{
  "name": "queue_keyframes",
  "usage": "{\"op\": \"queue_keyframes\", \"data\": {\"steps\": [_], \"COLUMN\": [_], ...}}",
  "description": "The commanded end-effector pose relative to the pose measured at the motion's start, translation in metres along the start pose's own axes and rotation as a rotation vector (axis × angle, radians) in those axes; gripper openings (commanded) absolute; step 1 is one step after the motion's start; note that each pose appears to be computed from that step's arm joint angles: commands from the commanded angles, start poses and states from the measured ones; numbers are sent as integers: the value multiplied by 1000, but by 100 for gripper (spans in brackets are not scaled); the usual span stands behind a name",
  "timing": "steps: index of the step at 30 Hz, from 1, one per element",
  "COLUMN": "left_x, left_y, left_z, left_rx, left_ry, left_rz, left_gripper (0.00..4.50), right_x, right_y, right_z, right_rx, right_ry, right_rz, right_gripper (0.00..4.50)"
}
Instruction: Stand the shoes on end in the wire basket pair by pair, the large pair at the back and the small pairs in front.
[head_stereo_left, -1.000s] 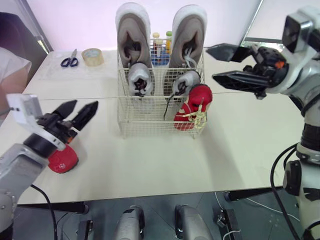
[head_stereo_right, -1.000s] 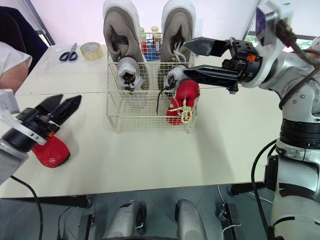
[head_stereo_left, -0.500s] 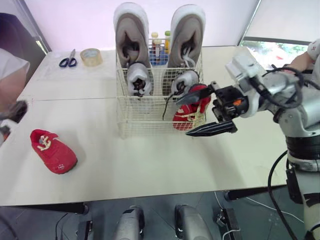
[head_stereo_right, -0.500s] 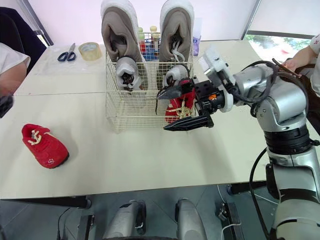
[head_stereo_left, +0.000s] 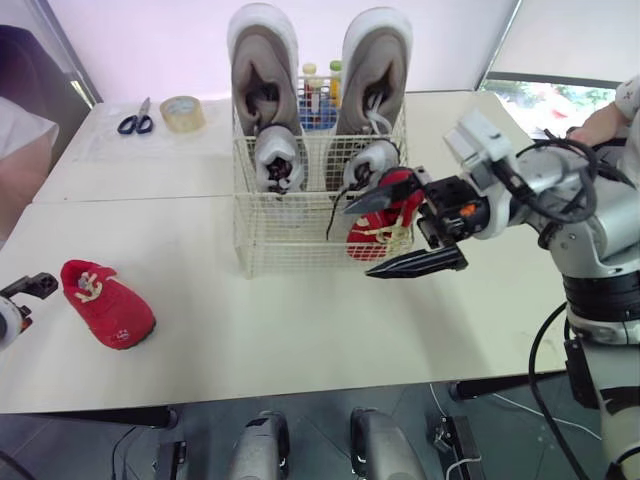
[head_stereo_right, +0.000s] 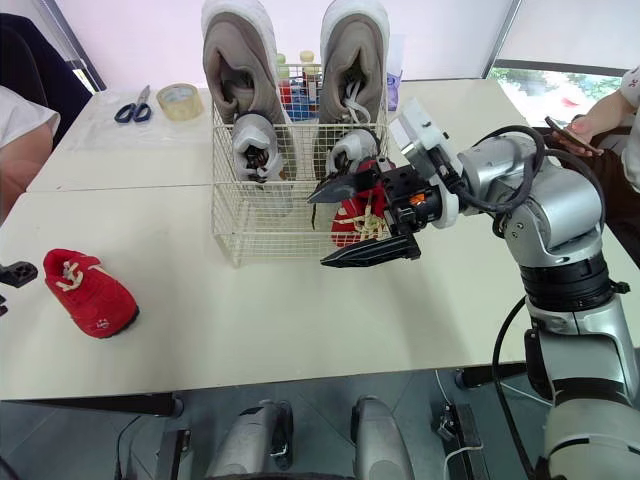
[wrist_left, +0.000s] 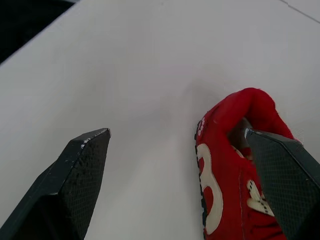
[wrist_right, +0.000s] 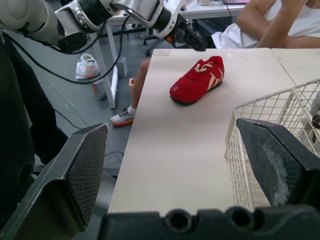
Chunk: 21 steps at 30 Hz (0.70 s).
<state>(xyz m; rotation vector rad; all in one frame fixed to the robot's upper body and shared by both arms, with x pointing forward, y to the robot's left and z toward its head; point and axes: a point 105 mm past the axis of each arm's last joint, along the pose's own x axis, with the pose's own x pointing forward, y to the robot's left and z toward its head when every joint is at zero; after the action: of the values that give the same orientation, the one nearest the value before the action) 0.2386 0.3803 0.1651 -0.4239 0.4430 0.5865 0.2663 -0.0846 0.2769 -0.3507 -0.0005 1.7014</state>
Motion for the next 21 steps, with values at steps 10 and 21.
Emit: {"op": "queue_keyframes", "data": {"steps": [10, 21], "left_x": [34, 5], "left_y": [-6, -20], "left_z": [-14, 36], "left_rx": [-24, 6], "left_ry": [80, -171], "left_rz": [41, -8], "left_gripper": [110, 4], "right_x": [-4, -9], "right_y": [5, -5], "right_z": [9, 7], "right_rx": [-45, -42], "right_ry": [-4, 5], "right_rz": [-86, -119], "right_gripper": [450, 450]}}
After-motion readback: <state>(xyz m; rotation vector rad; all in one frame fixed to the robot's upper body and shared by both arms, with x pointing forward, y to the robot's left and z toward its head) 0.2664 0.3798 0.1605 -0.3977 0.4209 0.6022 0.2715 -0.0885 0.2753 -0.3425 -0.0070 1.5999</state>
